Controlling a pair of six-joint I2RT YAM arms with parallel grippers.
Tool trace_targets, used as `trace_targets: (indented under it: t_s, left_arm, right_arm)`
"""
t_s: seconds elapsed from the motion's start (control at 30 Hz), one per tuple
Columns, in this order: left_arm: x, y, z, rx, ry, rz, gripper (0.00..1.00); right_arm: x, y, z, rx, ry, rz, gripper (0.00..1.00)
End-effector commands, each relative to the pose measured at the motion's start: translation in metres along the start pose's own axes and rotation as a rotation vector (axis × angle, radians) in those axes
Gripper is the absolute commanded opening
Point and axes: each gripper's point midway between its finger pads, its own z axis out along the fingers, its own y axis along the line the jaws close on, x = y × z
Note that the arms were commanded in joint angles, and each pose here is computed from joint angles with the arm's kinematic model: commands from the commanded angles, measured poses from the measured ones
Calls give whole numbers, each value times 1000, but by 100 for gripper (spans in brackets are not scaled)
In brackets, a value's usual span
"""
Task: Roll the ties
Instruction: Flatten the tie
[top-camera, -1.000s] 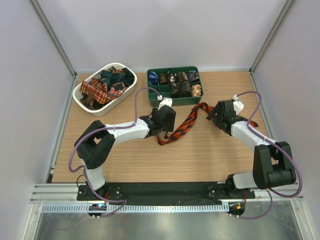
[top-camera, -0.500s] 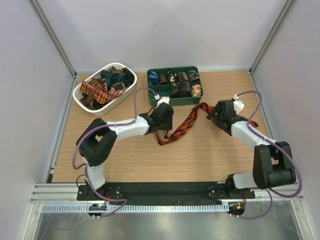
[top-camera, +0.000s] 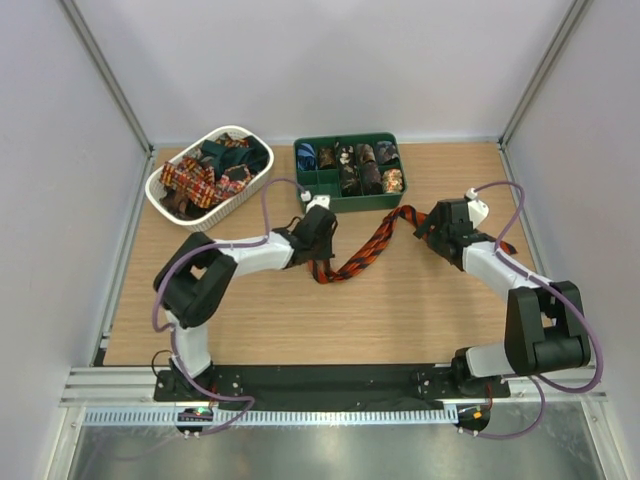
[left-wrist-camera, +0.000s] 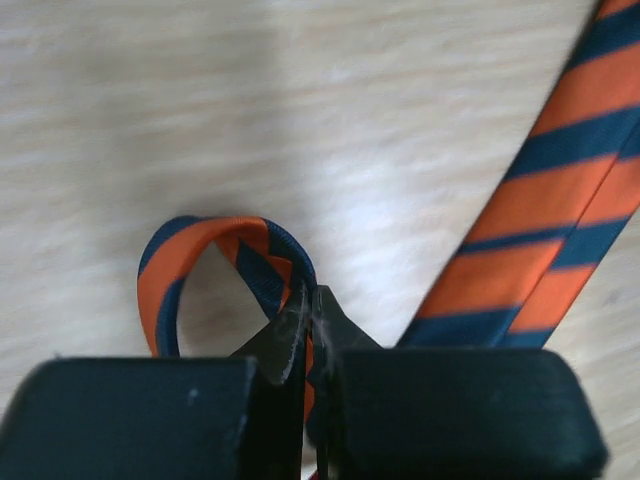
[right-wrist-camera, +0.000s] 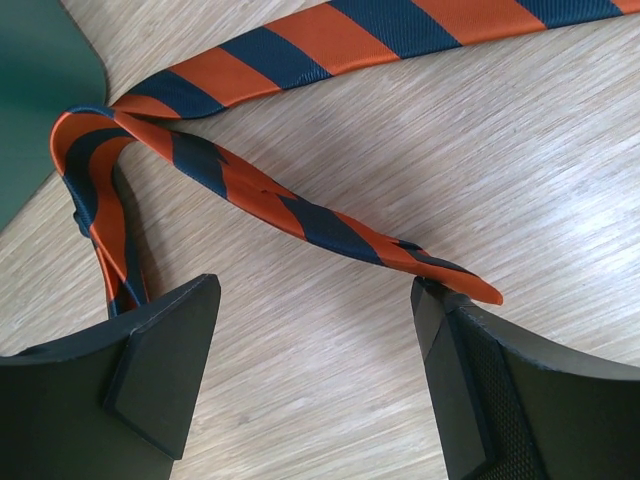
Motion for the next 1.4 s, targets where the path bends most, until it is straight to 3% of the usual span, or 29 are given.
trace_targets:
  t_s: [0.0, 0.17, 0.43, 0.63, 0.87, 0.93, 1.1, 1.37]
  left_arm:
    - [-54, -14, -50, 101, -240, -6, 0]
    - [-102, -7, -131, 179, -558, -51, 0]
    - [-106, 2, -203, 313, -803, -116, 0]
    - [-100, 34, -245, 303, -947, -159, 0]
    - [-79, 62, -258, 268, -970, -181, 0]
    - [-69, 65, -251, 276, -954, -199, 0]
    - [-45, 77, -230, 269, -938, -212, 0]
    - [-41, 88, -241, 254, -959, -221, 1]
  right_arm:
    - [-8, 4, 6, -24, -22, 5, 84]
    - [2, 5, 12, -61, 14, 13, 79]
    - [6, -10, 31, -17, 55, 61, 79]
    - [12, -11, 47, -2, 90, 72, 79]
    - [1, -34, 45, 45, 61, 112, 79]
    - [-10, -28, 29, -7, 9, 128, 82]
    - [-4, -21, 0, -82, 26, 192, 94]
    - [4, 2, -8, -160, 80, 270, 88]
